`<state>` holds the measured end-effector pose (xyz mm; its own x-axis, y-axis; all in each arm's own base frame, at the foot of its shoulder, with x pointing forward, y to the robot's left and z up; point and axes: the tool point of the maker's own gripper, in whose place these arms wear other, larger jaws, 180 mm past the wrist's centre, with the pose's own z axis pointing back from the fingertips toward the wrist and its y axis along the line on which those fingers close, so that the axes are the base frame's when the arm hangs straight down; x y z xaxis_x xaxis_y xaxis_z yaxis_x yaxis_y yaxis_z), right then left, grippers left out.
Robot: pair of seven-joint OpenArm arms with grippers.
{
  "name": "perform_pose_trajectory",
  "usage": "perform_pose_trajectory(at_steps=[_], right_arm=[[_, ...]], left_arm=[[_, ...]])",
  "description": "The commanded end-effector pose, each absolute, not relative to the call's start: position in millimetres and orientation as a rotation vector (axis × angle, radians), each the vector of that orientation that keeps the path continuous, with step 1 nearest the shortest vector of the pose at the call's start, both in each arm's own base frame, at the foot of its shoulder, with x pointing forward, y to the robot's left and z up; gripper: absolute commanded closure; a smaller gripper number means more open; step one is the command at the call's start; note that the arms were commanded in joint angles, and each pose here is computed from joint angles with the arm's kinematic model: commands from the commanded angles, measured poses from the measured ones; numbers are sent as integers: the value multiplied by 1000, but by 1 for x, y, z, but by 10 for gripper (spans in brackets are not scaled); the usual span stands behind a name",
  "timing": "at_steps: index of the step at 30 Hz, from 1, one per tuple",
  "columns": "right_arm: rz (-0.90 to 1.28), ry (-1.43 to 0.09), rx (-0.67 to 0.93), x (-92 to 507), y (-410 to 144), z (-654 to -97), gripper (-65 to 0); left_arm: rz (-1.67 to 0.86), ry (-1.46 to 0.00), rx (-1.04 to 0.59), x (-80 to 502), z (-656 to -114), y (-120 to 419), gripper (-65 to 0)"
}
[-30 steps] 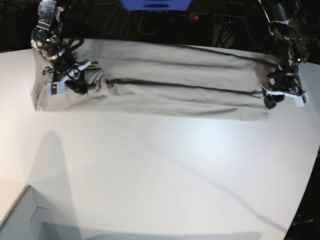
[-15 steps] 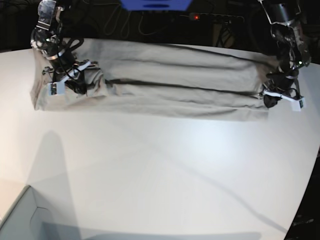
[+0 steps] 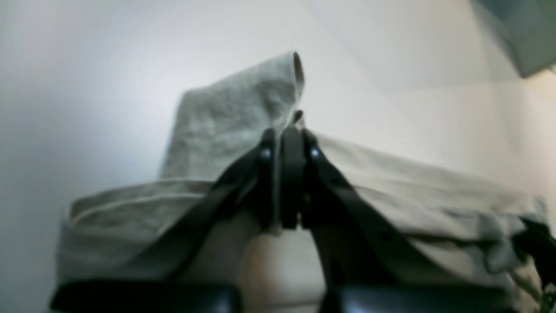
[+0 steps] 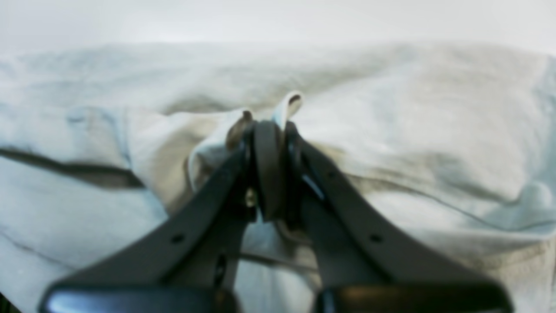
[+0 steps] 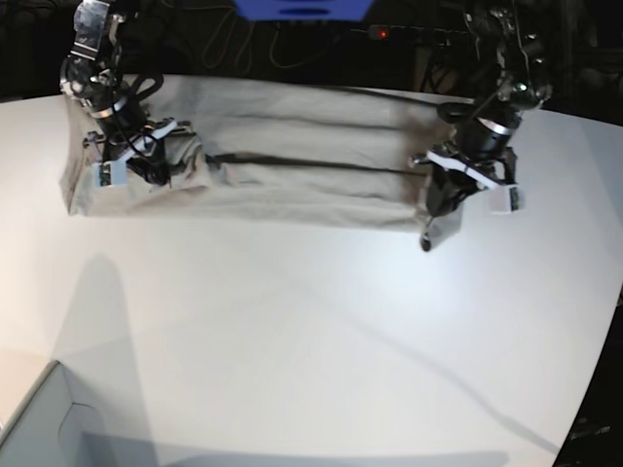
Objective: Layout the t-shirt on the table in an organized manner, then fold the t-shirt properly
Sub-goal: 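Pull the strip's end with the left gripper to straighten it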
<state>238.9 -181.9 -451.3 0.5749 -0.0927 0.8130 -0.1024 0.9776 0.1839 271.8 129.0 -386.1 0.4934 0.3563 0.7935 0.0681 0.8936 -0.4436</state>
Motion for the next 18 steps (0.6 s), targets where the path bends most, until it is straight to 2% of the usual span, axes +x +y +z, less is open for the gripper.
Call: perform_pose_trajectory(at_steps=[1, 7, 13, 18], right_arm=[[3, -1011, 224, 247, -184, -440, 0], [3, -1011, 224, 247, -184, -440, 0], [9, -1012, 243, 252, -176, -441, 0], [8, -980, 306, 264, -154, -457, 0]], left_arm=[[174, -1109, -486, 281, -370, 121, -2], [181, -1133, -430, 303, -366, 122, -2], [260, -1209, -319, 323, -349, 197, -2], [294, -1229, -296, 327, -343, 233, -2]])
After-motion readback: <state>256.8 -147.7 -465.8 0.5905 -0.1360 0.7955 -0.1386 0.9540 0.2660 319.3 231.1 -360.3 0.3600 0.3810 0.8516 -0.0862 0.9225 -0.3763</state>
